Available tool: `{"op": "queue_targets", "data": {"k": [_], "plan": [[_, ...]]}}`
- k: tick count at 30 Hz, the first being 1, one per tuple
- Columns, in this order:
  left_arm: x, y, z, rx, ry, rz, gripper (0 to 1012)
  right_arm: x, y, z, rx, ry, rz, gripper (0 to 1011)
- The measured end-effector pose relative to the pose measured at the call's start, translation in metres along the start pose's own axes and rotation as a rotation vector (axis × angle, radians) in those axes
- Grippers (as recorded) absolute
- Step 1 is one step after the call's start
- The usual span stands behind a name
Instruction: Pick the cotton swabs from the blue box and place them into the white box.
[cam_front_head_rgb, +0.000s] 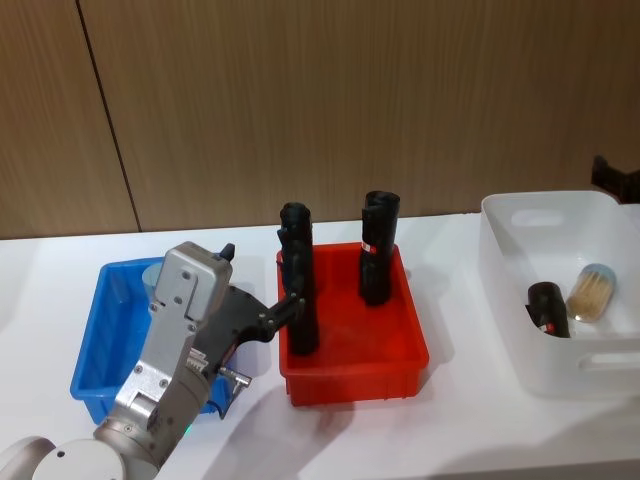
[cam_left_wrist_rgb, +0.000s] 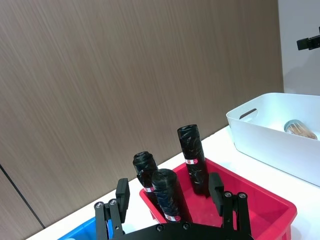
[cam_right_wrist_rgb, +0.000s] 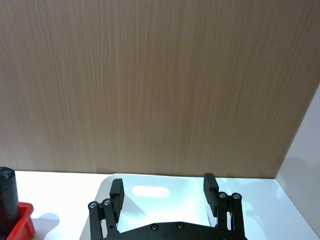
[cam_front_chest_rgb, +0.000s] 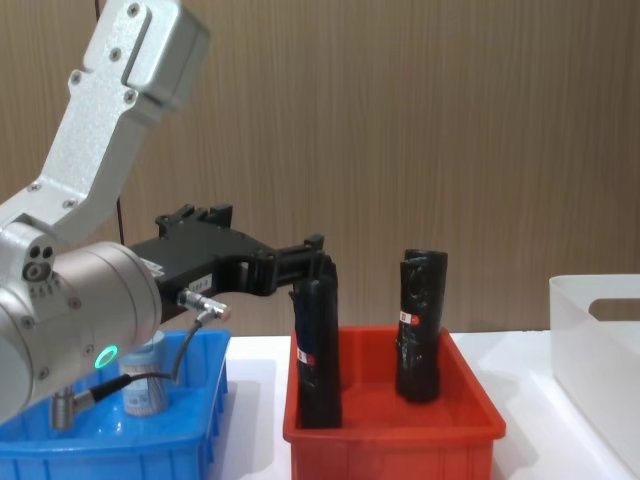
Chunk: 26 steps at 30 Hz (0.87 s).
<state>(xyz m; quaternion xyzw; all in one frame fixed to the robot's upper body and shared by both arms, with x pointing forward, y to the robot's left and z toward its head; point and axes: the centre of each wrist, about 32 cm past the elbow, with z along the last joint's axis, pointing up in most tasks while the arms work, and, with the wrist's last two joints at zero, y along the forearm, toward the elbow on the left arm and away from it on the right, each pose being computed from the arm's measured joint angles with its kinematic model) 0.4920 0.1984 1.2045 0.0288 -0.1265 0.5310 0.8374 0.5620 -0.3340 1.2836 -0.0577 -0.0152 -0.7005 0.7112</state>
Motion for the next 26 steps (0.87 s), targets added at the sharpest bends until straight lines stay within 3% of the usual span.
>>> {"op": "queue_targets", "data": {"k": [26], "plan": [[0.0000,0.0000,0.0000,0.000,0.000,0.000,999,-0.0001,-0.0003,0.0000,0.001,0.000,0.002,1002]]}}
